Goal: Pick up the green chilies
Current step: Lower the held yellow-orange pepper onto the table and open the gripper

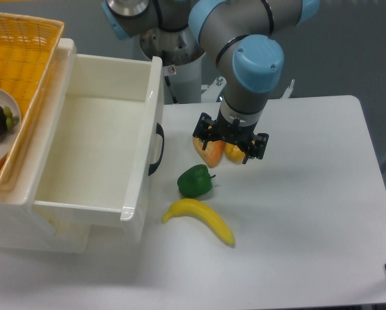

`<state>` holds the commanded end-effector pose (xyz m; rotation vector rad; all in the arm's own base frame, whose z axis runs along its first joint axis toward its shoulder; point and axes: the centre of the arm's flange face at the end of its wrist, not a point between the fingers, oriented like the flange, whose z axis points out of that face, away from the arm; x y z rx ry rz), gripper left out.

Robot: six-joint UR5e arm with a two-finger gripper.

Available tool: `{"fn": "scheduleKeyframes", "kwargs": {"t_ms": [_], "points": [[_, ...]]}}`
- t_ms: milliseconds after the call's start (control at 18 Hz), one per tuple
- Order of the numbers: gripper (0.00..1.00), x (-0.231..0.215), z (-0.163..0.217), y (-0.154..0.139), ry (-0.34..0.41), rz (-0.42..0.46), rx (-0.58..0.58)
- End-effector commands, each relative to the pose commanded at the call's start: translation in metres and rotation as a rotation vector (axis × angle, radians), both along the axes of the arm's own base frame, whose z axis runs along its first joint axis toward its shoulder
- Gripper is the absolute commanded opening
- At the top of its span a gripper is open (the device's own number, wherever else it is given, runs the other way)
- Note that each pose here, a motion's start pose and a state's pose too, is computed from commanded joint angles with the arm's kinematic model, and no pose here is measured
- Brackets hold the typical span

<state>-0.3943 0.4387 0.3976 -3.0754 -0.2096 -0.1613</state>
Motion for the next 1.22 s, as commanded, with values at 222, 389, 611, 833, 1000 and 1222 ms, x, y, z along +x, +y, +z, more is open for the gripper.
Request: {"fn": "scheduleKeyframes", "kwargs": {"t_ms": [222, 389, 611, 833, 1000, 1222], "points": [[1.00, 0.000, -0.001, -0.001, -0.003, 0.000, 0.002], [1.00, 0.004, -0.012, 0.001, -0.017, 0.001, -0.012], [1.00, 0.011, -0.030, -0.003, -0.048, 0.003, -0.030], [1.00, 0.011, -0.039, -0.002, -0.068, 0.011, -0.040], [1.00, 0.008, -0.046, 0.001, -0.067, 0.035, -0.043], [1.00, 0.003, -0.068, 0.015, -0.046, -0.020, -0.034]]}}
